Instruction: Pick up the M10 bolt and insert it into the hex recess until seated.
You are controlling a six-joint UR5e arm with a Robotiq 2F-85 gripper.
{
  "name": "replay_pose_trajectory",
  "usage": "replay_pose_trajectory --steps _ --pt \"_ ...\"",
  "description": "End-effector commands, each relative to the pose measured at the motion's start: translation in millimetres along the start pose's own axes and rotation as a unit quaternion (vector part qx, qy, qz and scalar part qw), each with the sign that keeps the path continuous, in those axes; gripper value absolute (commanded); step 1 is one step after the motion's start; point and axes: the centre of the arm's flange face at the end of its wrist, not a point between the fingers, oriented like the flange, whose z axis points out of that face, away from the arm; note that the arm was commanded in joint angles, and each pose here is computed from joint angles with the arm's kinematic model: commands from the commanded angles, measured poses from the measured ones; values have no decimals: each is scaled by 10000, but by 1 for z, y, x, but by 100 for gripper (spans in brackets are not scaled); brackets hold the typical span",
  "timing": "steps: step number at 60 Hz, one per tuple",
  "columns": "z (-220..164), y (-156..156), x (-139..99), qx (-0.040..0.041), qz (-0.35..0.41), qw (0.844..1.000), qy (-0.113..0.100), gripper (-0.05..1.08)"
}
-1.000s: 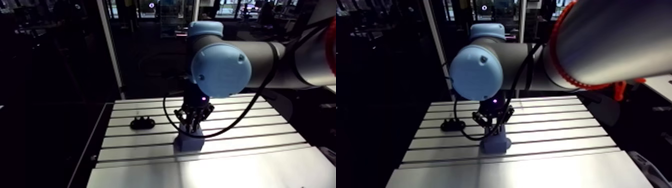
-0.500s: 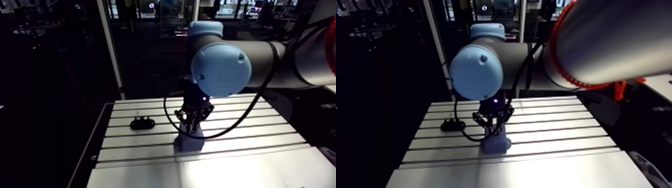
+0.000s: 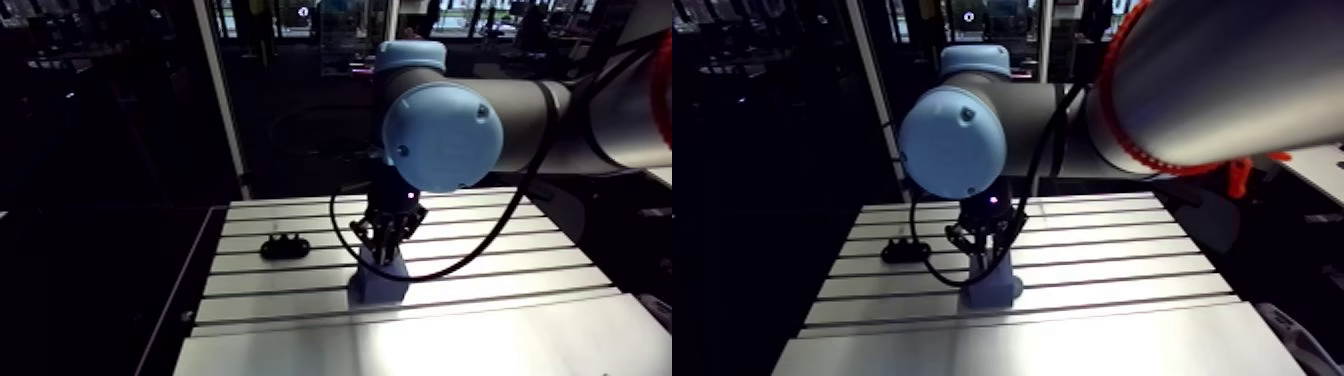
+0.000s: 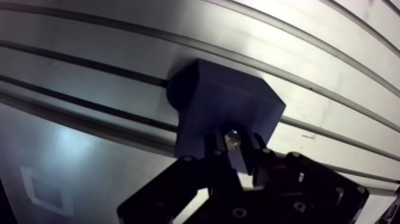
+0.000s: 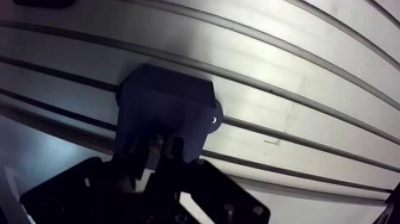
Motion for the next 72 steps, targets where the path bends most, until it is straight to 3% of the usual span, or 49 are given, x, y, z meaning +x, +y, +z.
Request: replay_pose_trajectory --steps 1,72 --pt "0 0 0 0 -207 9998 -1 72" --pt "-1 0 1 40 -1340 9910 8 72"
